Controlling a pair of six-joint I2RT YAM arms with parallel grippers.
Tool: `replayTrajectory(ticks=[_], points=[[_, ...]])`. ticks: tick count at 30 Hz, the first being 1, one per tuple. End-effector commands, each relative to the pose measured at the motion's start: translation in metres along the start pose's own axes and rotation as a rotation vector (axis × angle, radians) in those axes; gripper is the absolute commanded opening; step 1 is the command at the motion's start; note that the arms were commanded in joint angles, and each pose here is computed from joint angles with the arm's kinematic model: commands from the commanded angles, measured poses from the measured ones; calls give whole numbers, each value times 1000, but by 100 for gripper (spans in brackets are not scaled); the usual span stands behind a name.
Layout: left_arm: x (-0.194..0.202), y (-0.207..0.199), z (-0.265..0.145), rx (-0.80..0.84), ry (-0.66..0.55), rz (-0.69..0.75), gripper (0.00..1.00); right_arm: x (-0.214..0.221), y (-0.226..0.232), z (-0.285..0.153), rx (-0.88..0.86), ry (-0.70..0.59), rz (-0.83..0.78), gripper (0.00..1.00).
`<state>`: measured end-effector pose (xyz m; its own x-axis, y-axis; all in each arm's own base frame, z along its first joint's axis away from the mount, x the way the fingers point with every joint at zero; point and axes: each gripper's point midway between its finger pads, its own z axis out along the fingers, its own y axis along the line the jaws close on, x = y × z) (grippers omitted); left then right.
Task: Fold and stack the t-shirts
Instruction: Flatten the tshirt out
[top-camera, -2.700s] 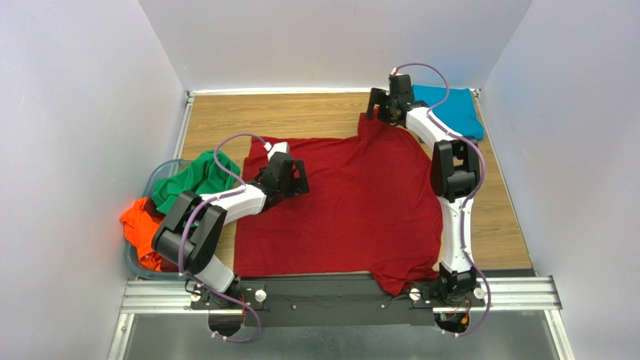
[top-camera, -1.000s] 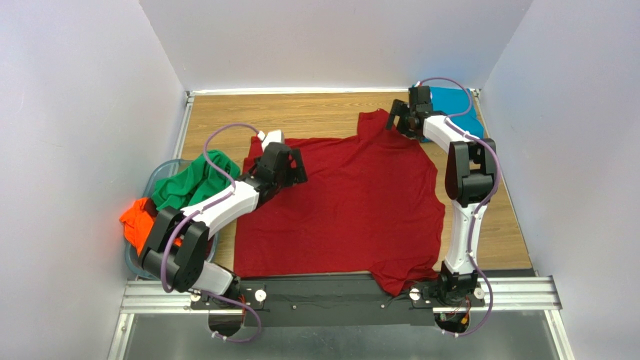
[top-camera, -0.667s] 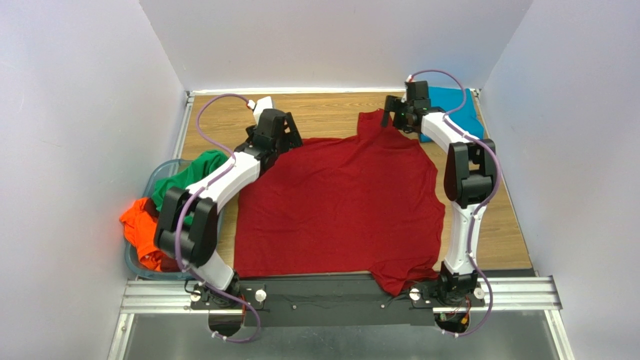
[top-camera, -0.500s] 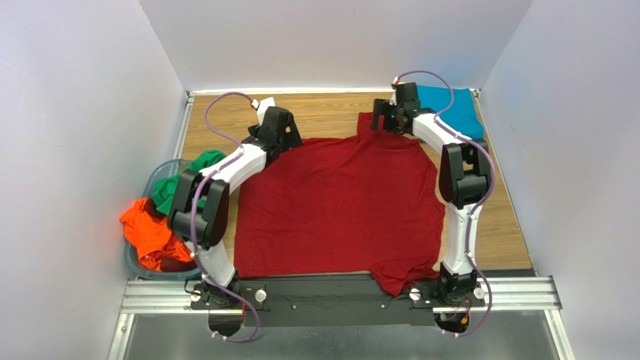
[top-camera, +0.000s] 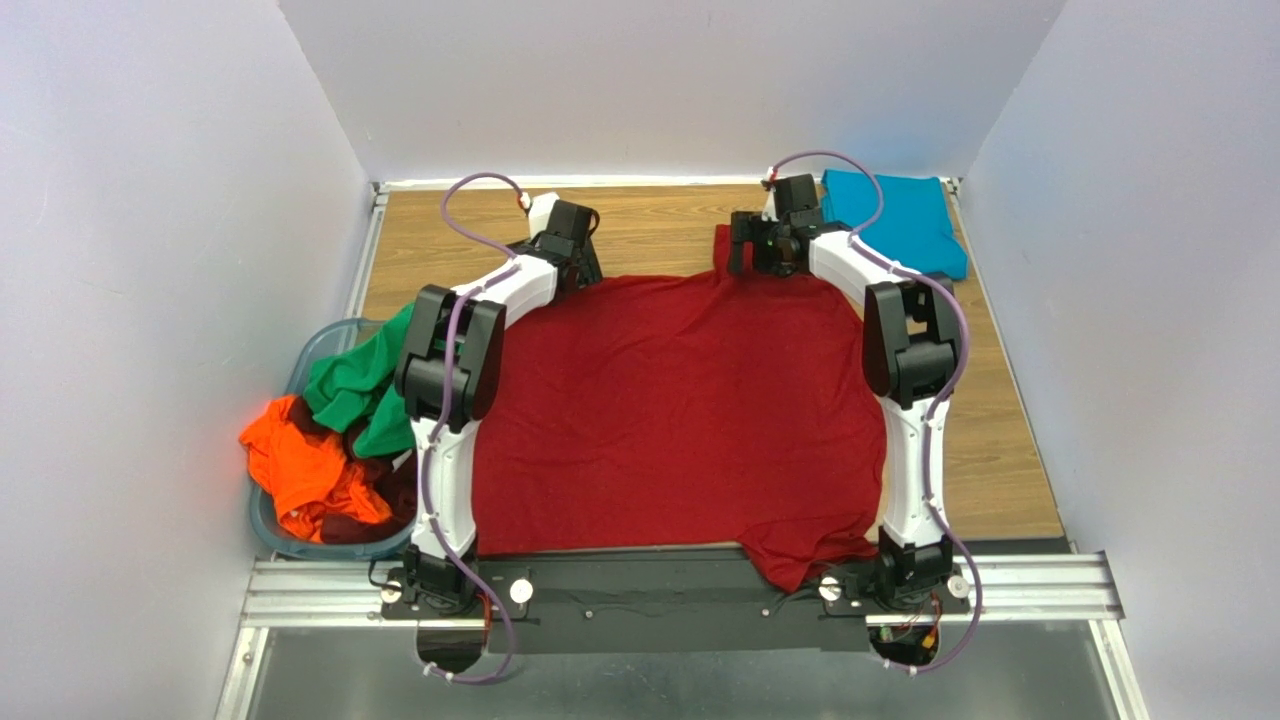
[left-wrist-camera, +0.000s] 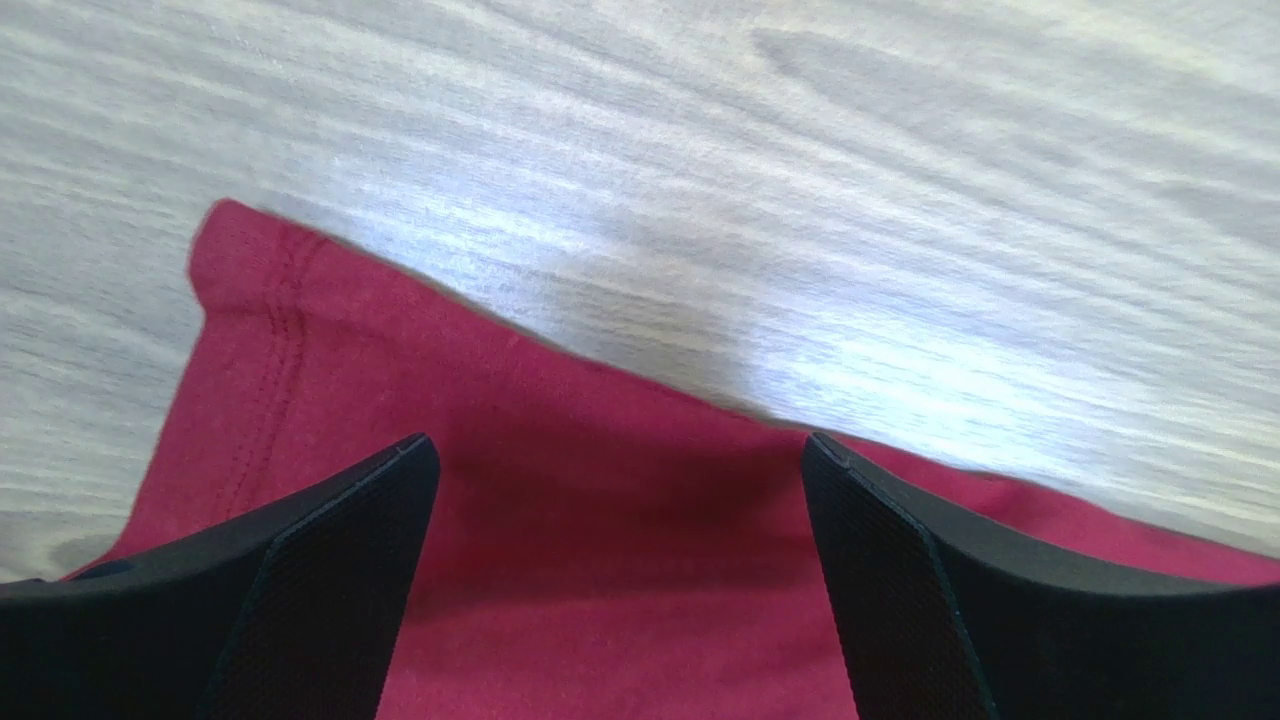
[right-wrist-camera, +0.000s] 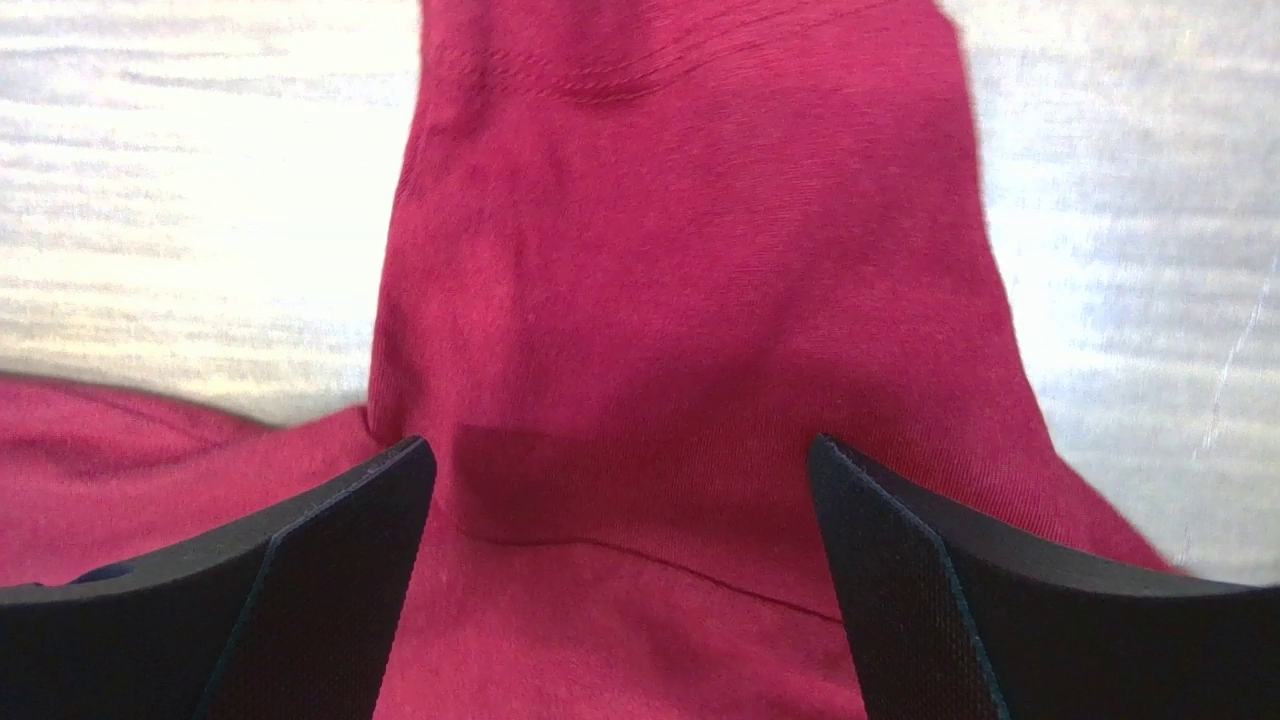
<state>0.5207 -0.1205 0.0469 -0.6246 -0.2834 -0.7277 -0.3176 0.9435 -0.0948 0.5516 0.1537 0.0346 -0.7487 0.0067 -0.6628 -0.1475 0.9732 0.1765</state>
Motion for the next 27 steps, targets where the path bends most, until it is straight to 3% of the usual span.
replayTrajectory(ticks=[1,10,21,27], points=[[-6,10,3,-75,9,5,98,19,-3,18,13,54,19,100],[22,-5,30,-104,158,-62,98,30,-3,23,4,85,35,100],[5,-21,49,-122,154,-136,98,29,-29,43,81,101,28,100],[-30,-31,61,-88,79,-200,98,13,-39,59,101,70,5,100]])
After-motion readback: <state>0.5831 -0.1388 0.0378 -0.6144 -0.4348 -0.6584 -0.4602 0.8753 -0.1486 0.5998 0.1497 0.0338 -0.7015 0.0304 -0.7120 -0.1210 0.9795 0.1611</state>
